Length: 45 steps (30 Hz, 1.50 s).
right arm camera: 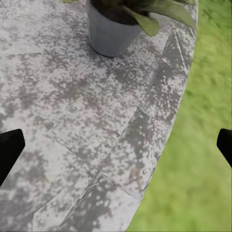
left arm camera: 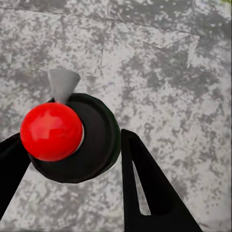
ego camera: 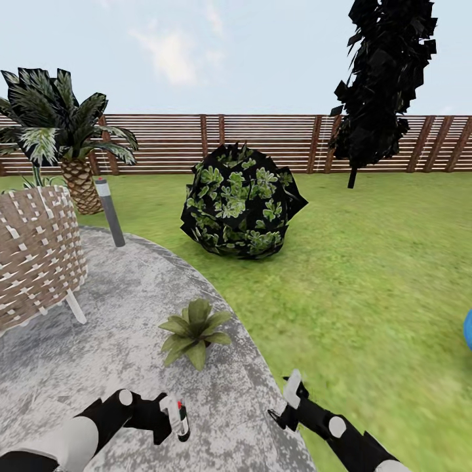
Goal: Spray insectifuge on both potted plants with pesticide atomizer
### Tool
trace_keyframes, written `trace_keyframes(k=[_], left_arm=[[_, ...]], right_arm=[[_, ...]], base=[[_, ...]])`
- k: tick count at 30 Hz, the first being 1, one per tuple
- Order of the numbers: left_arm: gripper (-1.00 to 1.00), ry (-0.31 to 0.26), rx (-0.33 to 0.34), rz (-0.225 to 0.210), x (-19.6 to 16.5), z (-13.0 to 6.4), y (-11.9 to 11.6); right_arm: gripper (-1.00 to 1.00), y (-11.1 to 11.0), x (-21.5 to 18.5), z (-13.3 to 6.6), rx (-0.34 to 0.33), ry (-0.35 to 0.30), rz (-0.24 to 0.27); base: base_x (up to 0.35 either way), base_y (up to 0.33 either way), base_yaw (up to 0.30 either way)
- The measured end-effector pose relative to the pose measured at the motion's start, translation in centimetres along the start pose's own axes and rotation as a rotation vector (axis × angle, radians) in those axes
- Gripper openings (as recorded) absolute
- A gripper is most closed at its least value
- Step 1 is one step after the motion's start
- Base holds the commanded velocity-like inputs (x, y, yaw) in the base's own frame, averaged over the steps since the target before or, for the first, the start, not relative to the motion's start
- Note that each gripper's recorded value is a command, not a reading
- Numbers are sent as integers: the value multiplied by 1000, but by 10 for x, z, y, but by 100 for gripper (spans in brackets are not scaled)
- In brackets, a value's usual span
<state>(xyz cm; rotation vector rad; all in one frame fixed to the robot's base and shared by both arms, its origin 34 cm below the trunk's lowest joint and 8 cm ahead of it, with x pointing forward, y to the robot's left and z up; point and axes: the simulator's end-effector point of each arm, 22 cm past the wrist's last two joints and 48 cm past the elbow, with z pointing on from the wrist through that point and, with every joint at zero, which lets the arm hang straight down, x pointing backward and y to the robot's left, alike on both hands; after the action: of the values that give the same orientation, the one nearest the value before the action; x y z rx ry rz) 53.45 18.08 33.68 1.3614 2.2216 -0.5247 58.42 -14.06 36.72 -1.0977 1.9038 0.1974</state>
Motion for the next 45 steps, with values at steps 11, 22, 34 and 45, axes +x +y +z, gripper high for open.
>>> trace_keyframes(k=[11,22,34,45], left_arm=[[-100,33,69,39,6,-1,-14],[-100,25,59,95,-11,4,-11],[-100,16,142,210,-31,14,-36],[-100,-48,195,287,-64,16,-50]], right_arm=[[100,44,-59,5,-243,-106,-57],[-100,96,-111,19,-348,-188,-44],[-100,110,-133,23,-375,-221,-42],[-100,105,-127,22,-369,-212,-44]], base=[[0,0,0],[0,0,0],[0,0,0],[0,0,0]])
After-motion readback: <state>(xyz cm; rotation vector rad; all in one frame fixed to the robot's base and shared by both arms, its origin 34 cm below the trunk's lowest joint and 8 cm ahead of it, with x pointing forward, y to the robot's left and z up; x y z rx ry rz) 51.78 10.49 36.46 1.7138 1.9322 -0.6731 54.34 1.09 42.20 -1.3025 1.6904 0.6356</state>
